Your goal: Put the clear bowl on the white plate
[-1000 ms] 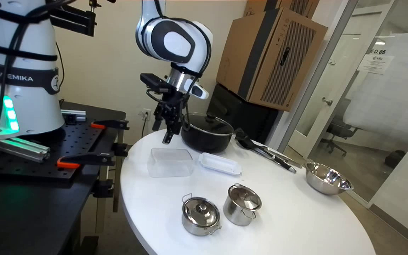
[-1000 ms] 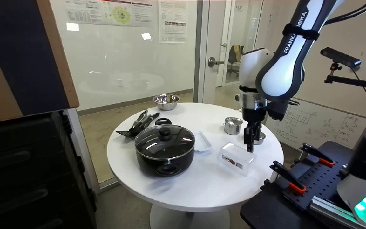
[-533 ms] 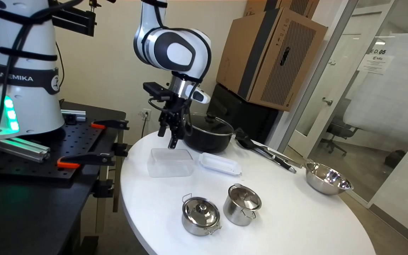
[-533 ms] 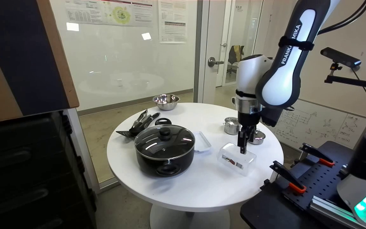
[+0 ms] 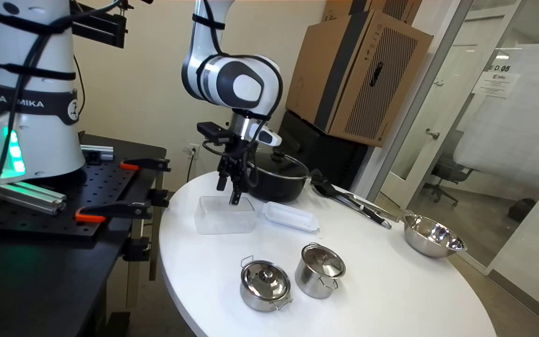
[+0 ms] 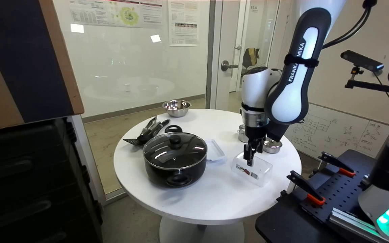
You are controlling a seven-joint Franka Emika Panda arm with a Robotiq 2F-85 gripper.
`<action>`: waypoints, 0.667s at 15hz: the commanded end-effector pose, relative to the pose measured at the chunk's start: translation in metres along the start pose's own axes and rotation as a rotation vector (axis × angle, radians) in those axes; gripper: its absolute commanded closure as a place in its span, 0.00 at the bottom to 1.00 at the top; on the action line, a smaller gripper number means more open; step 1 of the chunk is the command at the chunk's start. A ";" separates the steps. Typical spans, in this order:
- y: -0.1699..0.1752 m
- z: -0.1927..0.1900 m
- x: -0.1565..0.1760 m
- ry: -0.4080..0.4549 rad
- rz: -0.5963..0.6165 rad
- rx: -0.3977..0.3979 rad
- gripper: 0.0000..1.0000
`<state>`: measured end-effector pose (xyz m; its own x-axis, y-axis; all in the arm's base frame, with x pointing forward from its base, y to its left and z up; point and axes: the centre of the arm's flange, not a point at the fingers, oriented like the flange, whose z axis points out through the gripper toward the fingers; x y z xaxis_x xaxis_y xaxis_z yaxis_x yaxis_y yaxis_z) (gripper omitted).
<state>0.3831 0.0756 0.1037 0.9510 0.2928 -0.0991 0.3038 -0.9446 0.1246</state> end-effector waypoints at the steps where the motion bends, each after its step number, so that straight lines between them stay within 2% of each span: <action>1: 0.002 0.020 0.011 0.015 0.053 -0.011 0.00; 10: 0.004 0.044 0.018 -0.026 0.089 -0.026 0.00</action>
<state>0.3944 0.0674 0.0718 0.9699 0.2123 -0.1189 0.2290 -0.9616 0.1513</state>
